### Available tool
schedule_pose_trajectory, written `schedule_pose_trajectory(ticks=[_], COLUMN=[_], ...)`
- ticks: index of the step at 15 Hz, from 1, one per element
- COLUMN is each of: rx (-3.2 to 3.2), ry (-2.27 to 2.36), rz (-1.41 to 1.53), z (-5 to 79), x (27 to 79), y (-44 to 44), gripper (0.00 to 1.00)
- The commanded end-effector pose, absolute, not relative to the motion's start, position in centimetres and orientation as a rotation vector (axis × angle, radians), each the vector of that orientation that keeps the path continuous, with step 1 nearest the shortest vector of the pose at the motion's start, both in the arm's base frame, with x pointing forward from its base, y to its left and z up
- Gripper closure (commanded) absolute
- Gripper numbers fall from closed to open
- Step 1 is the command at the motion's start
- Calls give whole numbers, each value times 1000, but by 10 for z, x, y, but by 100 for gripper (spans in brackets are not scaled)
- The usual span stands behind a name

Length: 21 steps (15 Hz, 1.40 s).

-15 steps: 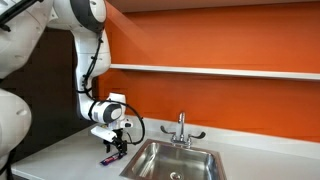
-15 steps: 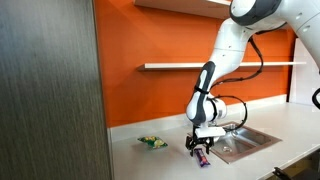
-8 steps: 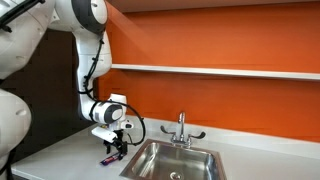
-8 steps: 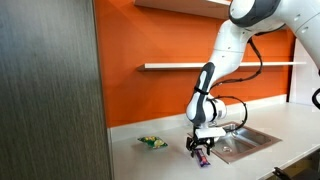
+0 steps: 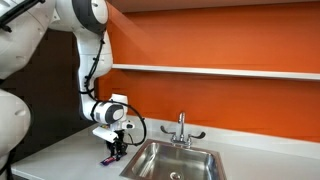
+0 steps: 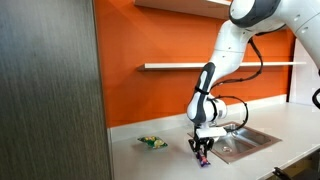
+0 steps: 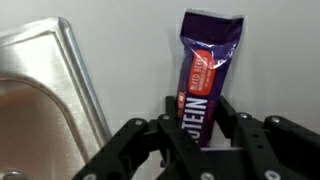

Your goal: Put the blue snack packet on the bottom shelf

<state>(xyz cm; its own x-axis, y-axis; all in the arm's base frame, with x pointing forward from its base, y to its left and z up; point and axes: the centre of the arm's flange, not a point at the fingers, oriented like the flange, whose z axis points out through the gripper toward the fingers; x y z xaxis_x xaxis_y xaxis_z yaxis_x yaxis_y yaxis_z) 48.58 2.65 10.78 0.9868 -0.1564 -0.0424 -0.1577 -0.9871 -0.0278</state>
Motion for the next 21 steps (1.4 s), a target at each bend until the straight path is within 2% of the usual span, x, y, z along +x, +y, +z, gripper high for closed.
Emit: schedule_pose_trajectory(ticks=[1,9,16,21], rx=[-3089,-3111,-3133,-3143], ry=[229,218,160,123], rz=[96,69,29,33], z=[109,135,206,262], x=[490,489,480,452], y=[21,28,55,83], gripper=[86,87,87,87])
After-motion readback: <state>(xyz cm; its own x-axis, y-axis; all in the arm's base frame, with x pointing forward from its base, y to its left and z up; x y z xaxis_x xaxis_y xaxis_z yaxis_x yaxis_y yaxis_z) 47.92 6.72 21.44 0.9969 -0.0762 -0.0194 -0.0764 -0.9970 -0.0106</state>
